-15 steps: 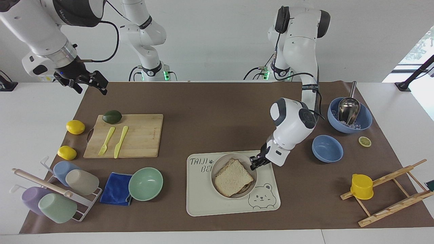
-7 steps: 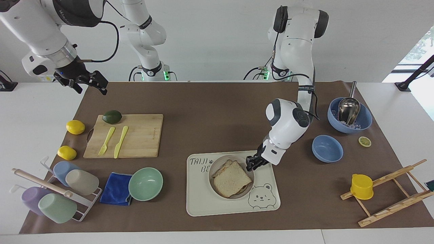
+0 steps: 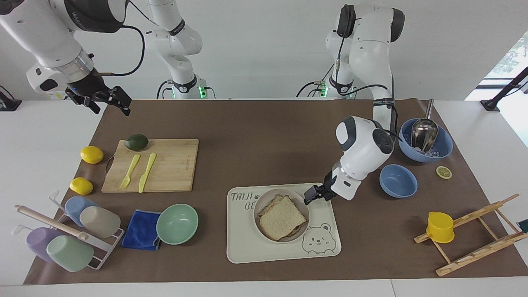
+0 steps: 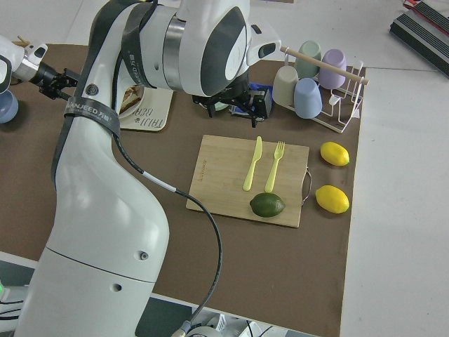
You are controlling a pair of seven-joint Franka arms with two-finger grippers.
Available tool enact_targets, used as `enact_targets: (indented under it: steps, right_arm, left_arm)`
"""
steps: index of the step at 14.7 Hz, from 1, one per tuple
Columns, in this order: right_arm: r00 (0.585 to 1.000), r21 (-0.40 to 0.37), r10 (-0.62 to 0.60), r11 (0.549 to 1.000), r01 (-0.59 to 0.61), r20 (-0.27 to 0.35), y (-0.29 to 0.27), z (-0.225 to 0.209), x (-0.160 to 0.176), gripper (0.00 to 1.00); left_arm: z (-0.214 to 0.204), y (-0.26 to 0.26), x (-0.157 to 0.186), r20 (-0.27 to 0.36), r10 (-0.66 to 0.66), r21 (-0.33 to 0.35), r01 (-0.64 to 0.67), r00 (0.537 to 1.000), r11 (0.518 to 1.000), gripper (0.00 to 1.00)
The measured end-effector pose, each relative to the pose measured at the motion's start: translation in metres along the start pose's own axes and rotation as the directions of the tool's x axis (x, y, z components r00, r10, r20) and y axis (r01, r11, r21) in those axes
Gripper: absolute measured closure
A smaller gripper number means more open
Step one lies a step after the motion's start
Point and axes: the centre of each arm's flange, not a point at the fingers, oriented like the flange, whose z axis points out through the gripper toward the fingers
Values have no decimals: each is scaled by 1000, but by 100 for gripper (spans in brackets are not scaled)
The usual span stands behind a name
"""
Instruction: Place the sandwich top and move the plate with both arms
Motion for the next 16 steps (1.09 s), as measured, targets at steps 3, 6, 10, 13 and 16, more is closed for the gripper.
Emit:
enact_targets:
  steps: [3,6,10,13,16]
  right_arm:
    - [1000,0,0,1000,0,0,0,0,0,0]
    - [1000,0,0,1000,0,0,0,0,0,0]
    - [1000,0,0,1000,0,0,0,0,0,0]
    - [1000,0,0,1000,0,0,0,0,0,0]
    - [1000,0,0,1000,0,0,0,0,0,0]
  left_arm:
    - [-85,-31,10,10,-10,40,10,1000,999,0]
    - [-166,-56,1,15,-3,107,2,1000,994,0]
    - [-244,-60,-38,46,58,224,-67,997,972,0]
    - [-302,-73,-73,88,129,297,-150,988,943,0]
    - [-340,-79,-106,134,177,331,-213,975,920,0]
